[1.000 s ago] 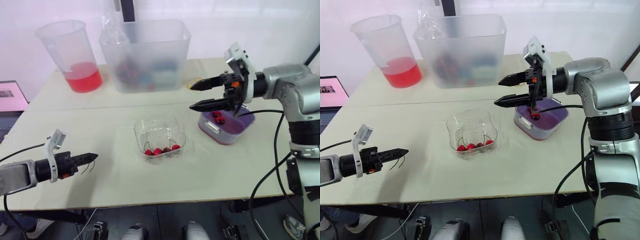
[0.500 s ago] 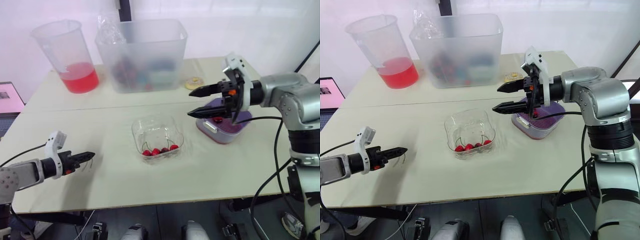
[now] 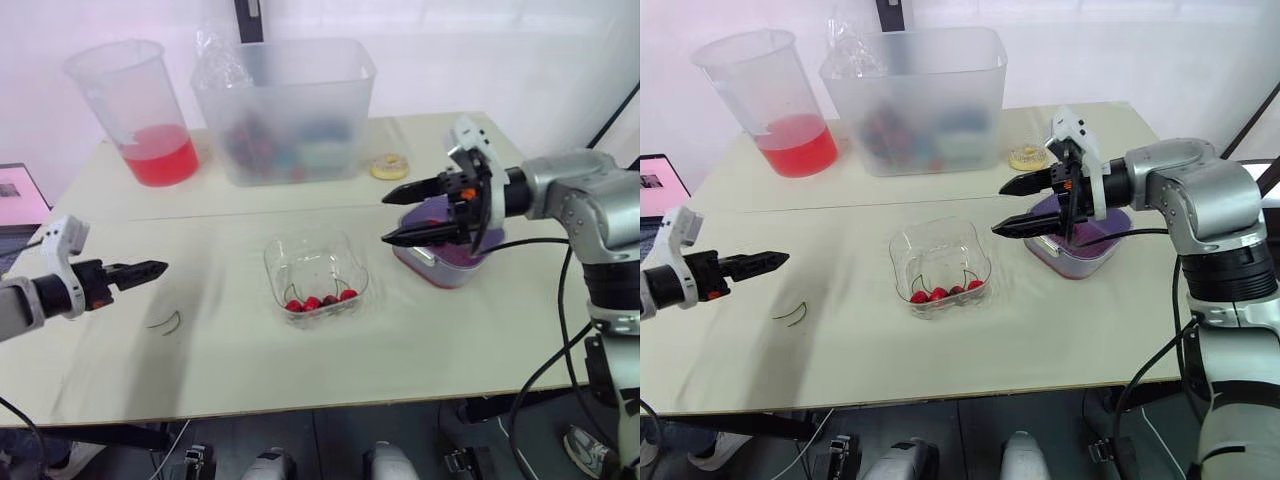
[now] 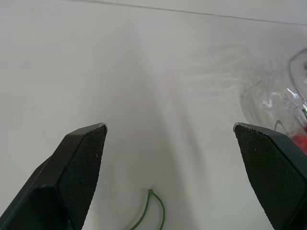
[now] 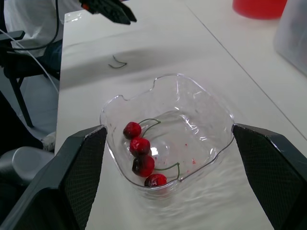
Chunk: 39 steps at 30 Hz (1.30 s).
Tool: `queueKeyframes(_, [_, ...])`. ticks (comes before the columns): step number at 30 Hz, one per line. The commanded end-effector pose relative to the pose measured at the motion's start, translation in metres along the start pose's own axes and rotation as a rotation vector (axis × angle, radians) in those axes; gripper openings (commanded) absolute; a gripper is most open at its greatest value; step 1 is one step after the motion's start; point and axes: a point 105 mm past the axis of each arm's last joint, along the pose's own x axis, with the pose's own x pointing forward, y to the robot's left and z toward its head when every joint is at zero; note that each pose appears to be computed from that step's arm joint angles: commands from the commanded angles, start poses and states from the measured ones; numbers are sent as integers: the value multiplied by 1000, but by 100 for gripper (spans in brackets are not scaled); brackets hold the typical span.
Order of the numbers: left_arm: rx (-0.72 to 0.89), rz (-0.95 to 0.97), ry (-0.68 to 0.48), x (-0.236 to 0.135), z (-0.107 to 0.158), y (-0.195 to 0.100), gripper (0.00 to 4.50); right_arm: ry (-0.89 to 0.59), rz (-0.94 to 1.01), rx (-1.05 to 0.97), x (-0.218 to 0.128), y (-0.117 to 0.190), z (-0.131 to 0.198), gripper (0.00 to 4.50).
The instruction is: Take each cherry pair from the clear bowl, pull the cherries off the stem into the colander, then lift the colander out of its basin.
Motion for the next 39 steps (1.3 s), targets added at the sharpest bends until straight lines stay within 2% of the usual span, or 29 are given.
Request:
queueKeyframes(1, [477,-33,-22,-4,19,-22,443,60,8,-54,1,4,-3,450])
queueKeyframes(3, [646,-166,-85,-4,18,-50,443,110,32,-81,10,6,-11,450])
queueKeyframes(5, [661,-217,-148,-6,23,-61,443,124,49,-98,14,8,-12,450])
queueKeyframes(7, [712,-294,-130,-7,16,-77,443,132,103,-151,26,11,-6,450])
queueKeyframes(12, [603,-488,-130,-12,1,-117,443,145,152,-361,67,8,10,450])
queueKeyframes(17, [613,-468,-127,-10,-12,-121,443,304,271,-453,103,1,5,450])
queueKeyframes(22, [601,-461,-124,-9,-18,-122,443,390,325,-483,131,-7,-1,450])
queueKeyframes(25, [597,-448,-142,-14,-19,-122,443,430,407,-444,146,2,-11,450])
queueKeyframes(39, [596,-393,-135,-18,-27,-118,443,575,412,-417,176,9,-58,450])
